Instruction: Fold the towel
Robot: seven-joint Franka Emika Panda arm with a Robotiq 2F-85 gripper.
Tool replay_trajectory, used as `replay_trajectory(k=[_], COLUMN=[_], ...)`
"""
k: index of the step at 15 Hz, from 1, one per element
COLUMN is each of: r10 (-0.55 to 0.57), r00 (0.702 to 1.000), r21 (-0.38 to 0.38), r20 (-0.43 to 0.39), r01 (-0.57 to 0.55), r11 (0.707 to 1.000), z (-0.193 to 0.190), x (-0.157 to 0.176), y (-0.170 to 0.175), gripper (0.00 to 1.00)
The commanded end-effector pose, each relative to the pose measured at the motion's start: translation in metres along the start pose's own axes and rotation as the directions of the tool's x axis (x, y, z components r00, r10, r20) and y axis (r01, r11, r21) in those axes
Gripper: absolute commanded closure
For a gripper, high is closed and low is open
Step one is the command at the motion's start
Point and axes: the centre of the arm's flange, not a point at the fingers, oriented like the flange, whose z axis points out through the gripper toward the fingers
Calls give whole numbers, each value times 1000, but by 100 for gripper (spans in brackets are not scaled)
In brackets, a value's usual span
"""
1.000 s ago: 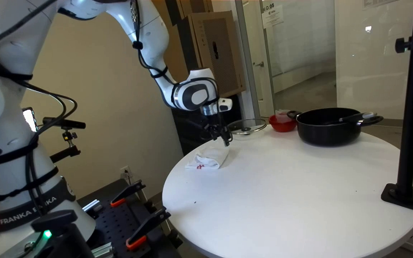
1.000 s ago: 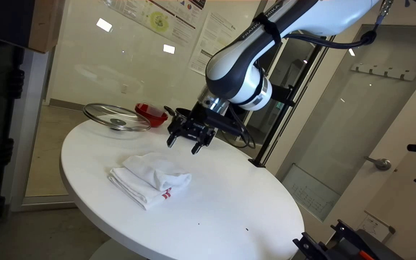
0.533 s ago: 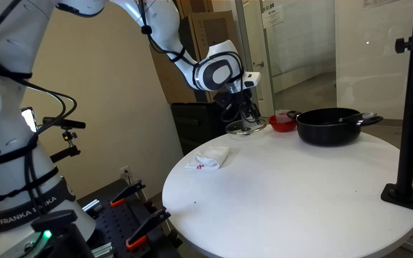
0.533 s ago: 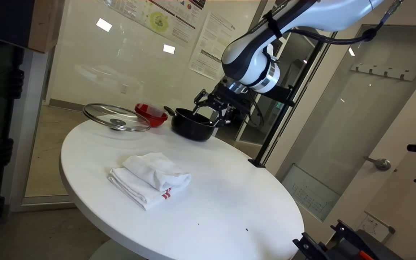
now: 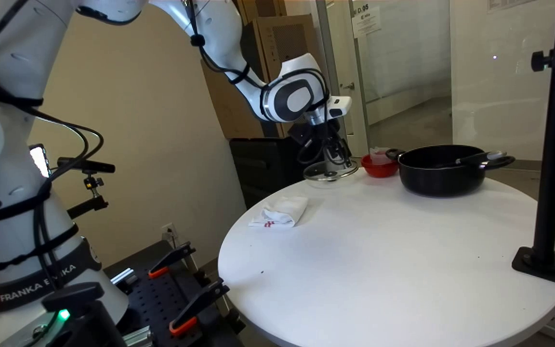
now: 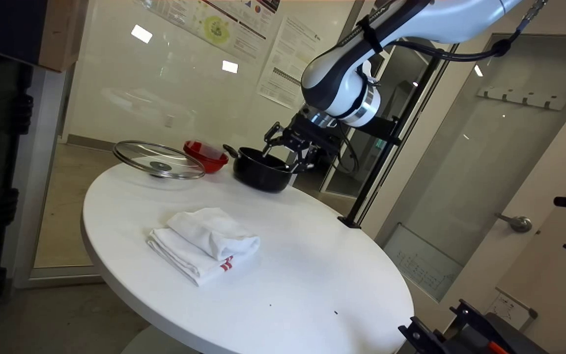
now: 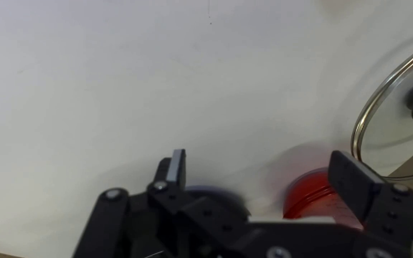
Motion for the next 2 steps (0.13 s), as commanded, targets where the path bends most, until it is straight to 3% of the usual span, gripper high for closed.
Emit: replay_trajectory(k=[1,2], r10=[0,0], r00=[1000,1000], r21=[0,0], r20=[0,0], r01=[0,0], r11=[1000,1000], z=[0,0], x=[0,0], y=[0,0], gripper=[0,0])
